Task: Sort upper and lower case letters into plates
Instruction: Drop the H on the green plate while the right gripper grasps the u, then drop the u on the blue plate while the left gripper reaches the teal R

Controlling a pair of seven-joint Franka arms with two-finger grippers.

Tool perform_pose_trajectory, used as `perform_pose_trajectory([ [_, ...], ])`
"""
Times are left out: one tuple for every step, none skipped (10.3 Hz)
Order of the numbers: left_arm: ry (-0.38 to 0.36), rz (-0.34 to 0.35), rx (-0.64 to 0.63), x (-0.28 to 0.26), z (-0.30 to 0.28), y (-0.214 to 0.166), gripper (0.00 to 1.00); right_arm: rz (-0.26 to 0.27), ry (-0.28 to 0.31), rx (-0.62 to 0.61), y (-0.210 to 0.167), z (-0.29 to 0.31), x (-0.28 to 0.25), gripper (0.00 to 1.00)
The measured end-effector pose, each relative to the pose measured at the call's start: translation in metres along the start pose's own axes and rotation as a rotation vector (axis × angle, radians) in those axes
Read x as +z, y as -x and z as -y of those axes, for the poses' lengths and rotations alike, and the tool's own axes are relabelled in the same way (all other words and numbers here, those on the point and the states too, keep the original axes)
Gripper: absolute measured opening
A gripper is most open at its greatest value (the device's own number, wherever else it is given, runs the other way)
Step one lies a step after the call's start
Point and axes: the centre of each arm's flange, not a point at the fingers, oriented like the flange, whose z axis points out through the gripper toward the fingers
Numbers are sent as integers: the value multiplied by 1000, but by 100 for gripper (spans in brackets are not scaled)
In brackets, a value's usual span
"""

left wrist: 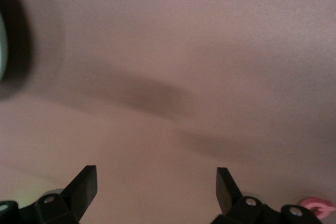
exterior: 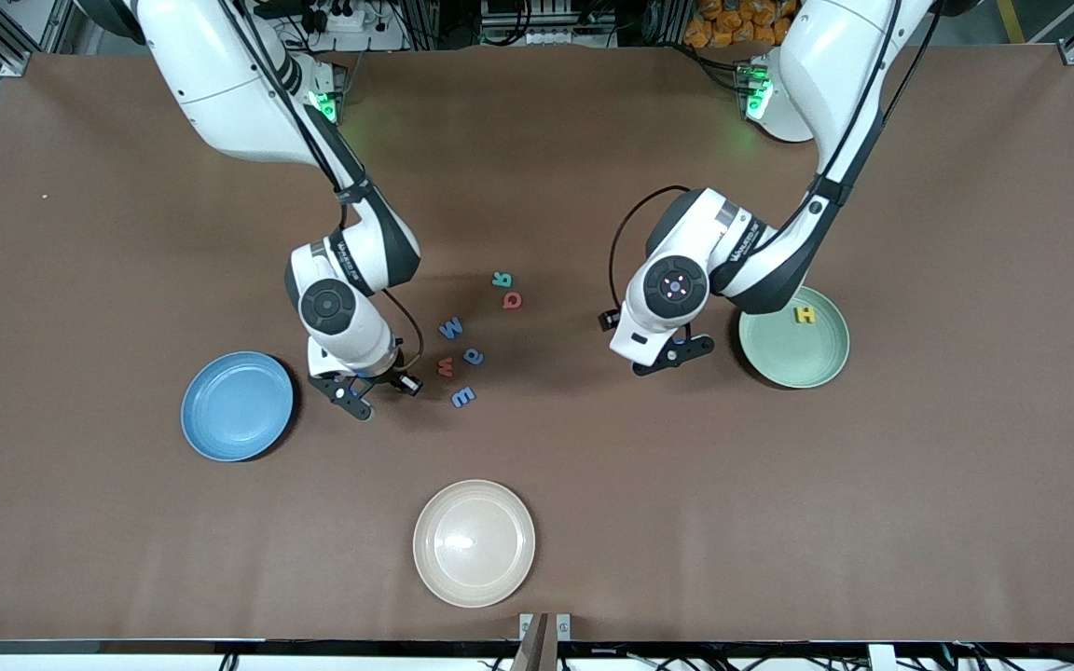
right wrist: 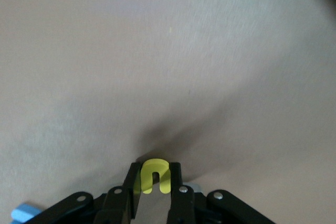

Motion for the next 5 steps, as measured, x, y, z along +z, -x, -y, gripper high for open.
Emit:
perform_pose_trajectory([
  [10,6,-29,3,-8,1,100,-6,-6,-24,-22,-12,-11,26],
  [14,2,-59,11,-25,13,100,-3,0,-54,-49,-29,-26,26],
  [20,-8,-92,22,-48,34,100,5,9,-90,-79,-51,-45,26],
  [27,-18,-125,32,-67,56,100,12,16,-132,-109,-75,-62,26],
  [38,-27,-172,39,-82,75,100,21,24,-175,-136,-100,-75,26],
])
